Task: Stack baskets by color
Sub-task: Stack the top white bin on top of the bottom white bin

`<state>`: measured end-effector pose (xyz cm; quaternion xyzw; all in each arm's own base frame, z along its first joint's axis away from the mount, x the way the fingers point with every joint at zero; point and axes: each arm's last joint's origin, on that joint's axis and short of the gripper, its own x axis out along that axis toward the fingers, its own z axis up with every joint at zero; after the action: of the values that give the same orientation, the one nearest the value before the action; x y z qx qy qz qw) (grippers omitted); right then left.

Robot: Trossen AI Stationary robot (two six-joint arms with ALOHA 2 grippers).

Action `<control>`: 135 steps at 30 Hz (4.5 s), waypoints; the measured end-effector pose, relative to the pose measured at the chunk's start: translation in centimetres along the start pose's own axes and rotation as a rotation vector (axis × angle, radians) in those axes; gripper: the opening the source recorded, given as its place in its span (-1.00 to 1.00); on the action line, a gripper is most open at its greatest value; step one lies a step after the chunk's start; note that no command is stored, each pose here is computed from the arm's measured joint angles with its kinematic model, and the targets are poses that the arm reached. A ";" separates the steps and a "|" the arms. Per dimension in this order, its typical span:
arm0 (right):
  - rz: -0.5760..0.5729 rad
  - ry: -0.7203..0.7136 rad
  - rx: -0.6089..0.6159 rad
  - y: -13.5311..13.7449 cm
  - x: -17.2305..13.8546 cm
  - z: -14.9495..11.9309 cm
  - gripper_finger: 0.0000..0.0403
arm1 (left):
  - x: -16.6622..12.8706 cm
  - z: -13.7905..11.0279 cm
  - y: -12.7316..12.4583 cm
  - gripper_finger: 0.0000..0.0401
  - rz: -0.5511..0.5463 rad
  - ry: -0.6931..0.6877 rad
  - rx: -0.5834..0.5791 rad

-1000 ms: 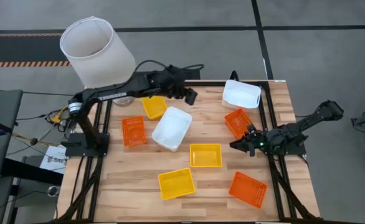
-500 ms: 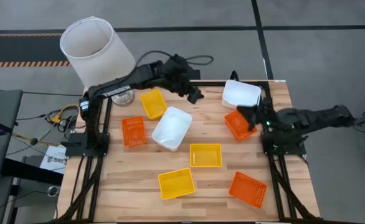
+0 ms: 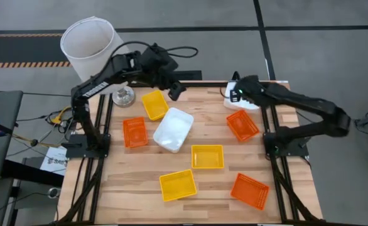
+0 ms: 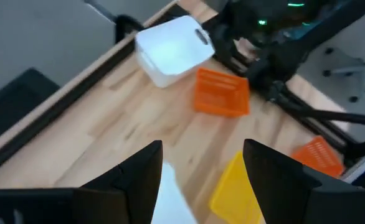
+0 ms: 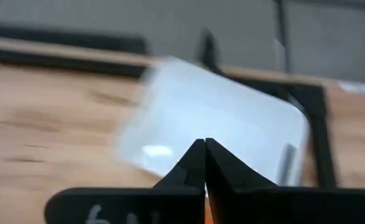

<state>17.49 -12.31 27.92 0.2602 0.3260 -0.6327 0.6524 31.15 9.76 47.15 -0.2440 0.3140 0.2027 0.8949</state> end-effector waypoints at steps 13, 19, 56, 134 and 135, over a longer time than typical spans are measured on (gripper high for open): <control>-0.379 0.279 0.125 -3.3 7.3 1.4 -0.43 | -4.8 -1.0 1.1 0.06 0.169 -0.076 0.059; -0.423 0.326 0.149 -4.0 8.6 1.6 -0.15 | -4.6 -1.1 1.2 0.06 0.183 -0.052 0.104; -0.215 0.469 -0.015 1.3 12.3 1.5 -0.97 | -4.6 -0.6 3.4 0.06 0.273 -0.016 0.196; 0.750 -0.284 -0.320 1.7 -15.2 6.4 0.12 | 27.2 -4.4 10.4 0.06 0.041 0.098 0.036; 0.757 -0.280 -0.329 2.0 -15.3 6.3 0.12 | 27.8 -4.3 10.3 0.06 0.051 0.094 0.044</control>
<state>20.29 -6.84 43.42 0.1656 0.2124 -0.3176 0.9092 43.84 21.36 22.68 -0.2252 0.3663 0.2067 0.8789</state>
